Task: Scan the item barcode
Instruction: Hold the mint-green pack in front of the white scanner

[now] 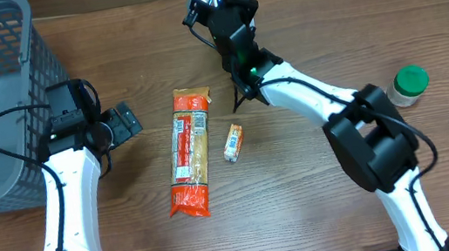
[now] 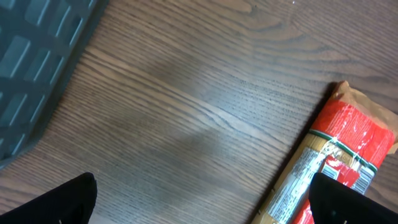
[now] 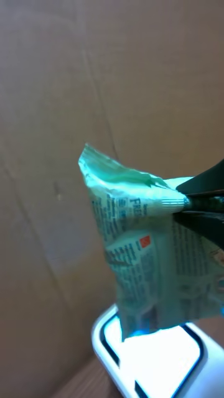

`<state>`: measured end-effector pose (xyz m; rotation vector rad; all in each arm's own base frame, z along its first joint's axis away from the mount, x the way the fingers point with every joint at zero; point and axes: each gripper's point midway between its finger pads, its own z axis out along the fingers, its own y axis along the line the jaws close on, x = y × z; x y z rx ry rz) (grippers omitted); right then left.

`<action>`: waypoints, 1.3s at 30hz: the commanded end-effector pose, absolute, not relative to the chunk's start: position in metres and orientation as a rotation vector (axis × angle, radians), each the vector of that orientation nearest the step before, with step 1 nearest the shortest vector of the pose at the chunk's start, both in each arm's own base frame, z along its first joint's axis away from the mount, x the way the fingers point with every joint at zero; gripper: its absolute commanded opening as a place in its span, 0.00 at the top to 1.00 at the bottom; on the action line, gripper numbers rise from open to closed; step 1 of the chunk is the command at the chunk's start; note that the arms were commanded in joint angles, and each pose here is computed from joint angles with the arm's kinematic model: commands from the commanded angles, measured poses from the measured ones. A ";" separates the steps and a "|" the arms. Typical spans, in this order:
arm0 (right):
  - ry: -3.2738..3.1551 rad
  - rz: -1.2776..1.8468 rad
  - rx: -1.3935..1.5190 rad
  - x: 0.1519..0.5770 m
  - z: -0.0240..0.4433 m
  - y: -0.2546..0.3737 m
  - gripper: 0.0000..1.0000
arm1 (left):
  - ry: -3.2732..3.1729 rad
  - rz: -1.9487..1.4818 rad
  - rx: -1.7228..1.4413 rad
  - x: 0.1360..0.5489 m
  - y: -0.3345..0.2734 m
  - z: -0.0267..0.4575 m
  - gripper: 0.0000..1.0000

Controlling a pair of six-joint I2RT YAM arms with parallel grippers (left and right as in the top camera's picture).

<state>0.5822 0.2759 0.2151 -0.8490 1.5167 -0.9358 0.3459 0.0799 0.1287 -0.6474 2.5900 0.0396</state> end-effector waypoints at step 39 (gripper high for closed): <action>1.255 -0.976 -1.015 0.621 0.155 0.286 0.96 | 2.573 0.055 -0.623 0.347 0.081 0.136 0.00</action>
